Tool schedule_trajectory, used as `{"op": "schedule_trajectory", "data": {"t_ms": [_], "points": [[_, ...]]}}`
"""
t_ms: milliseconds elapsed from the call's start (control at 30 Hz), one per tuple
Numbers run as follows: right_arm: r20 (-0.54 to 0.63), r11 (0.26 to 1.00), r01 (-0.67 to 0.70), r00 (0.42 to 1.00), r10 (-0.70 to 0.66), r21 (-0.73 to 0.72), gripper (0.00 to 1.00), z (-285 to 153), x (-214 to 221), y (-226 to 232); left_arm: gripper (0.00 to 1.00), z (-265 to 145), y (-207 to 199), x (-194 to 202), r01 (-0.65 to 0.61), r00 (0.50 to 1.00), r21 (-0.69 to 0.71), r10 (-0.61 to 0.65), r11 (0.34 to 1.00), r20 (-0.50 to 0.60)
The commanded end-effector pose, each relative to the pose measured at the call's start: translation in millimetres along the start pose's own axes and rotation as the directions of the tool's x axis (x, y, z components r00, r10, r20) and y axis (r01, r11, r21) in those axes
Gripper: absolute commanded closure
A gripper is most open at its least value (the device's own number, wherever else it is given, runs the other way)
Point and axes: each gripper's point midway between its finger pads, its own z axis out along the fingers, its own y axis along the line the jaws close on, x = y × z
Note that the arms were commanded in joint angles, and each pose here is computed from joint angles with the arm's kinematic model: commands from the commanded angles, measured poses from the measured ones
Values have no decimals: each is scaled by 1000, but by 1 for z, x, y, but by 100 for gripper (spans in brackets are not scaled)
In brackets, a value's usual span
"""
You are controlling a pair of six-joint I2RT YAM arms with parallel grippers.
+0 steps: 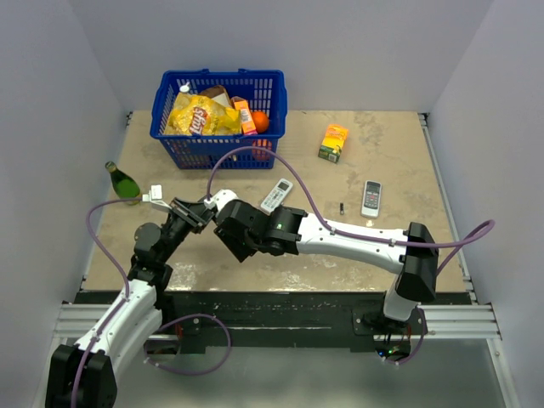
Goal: Load the batteries into the remote control
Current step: Load the battery cover into the remote control.
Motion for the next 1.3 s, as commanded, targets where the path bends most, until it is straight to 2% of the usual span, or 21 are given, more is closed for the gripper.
{"op": "schedule_trajectory", "data": {"t_ms": [0,333,600,700,833,967,1100,1267], "points": [[50,1000,-6,999,7,-24,47,-13,-20,4,100,-1,-15,-1,2,1000,67,-3,998,6],[51,1000,-9,999,9,3,39,-14,-20,-1,100,-1,-15,-2,10,1000,70,-11,998,11],[88,999,-37,995,36,3,24,-25,-28,-5,100,-1,-15,-2,10,1000,69,-11,998,11],[117,998,-67,991,67,-3,22,-30,-35,-10,100,-1,-15,-1,6,1000,73,-7,997,4],[160,986,-129,976,146,-109,22,-37,-44,-17,100,-2,-18,0,14,1000,88,-13,996,-1],[209,944,-181,947,243,-277,23,-53,-58,-20,100,-2,-22,1,22,1000,104,-21,994,-5],[228,905,-235,917,327,-354,23,-48,-65,-34,100,-3,-29,2,51,999,130,-49,990,-21],[210,837,-234,902,377,-495,22,-49,-71,-23,100,-5,-40,2,80,997,167,-75,983,-35]]}}
